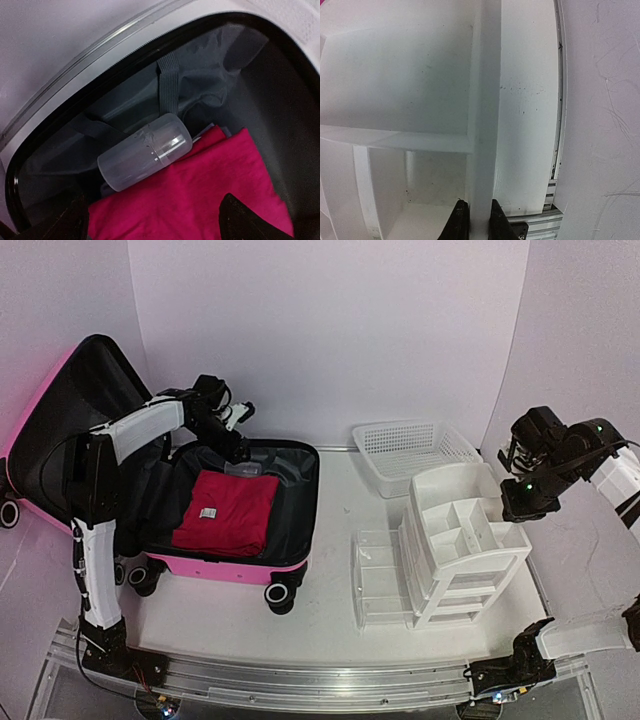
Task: Open, take out, and arrange the luggage
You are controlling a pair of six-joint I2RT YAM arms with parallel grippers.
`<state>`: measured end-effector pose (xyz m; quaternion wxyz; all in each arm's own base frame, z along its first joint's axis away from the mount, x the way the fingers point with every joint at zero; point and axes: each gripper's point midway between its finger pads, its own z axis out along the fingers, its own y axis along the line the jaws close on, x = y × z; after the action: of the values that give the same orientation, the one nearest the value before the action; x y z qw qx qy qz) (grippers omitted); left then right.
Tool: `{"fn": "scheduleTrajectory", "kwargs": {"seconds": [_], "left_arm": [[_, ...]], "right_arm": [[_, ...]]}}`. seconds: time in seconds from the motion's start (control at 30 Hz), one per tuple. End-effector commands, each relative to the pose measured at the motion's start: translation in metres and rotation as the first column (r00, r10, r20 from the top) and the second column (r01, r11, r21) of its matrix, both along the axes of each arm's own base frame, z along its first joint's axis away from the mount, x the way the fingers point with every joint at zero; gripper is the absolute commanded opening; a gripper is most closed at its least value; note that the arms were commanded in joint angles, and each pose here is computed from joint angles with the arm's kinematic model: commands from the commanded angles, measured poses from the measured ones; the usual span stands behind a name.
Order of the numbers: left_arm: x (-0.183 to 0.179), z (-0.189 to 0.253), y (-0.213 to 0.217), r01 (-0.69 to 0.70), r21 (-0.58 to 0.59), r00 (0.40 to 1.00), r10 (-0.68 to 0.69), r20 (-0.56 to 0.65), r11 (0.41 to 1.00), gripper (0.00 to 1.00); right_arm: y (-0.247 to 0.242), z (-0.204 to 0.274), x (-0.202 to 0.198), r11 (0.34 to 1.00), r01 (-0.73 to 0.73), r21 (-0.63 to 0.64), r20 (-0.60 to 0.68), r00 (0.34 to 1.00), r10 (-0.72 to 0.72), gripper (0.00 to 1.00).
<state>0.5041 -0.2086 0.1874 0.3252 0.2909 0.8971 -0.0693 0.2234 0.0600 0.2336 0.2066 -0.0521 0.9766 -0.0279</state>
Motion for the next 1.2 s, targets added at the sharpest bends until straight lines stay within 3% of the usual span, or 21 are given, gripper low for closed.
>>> {"fn": "scheduleTrajectory", "kwargs": {"seconds": [0.0,0.27,0.57,0.8,1.17], "left_arm": [[0.020,0.017,-0.014,0.315,0.242,0.917,-0.361,0.173,0.918,0.90],[0.030,-0.011,-0.024,0.522,0.433,0.749,-0.638,0.179,0.735,0.79],[0.054,-0.031,-0.029,0.551,0.568,0.638,-0.747,0.184,0.611,0.74],[0.063,-0.059,-0.021,0.562,0.619,0.626,-0.771,0.115,0.548,0.70],[0.073,-0.063,-0.018,0.536,0.635,0.649,-0.753,0.111,0.556,0.58]], "right_arm": [[0.002,0.000,-0.003,0.999,-0.048,-0.006,-0.016,0.999,0.047,0.13],[0.003,0.001,-0.003,0.998,-0.057,-0.007,-0.022,0.998,0.056,0.13],[0.007,-0.007,-0.004,0.998,-0.062,0.004,-0.062,0.996,0.062,0.12],[0.007,-0.002,-0.003,0.998,-0.057,0.009,-0.052,0.997,0.057,0.12],[0.010,0.003,-0.003,0.998,-0.053,0.025,-0.048,0.997,0.055,0.11]]}}
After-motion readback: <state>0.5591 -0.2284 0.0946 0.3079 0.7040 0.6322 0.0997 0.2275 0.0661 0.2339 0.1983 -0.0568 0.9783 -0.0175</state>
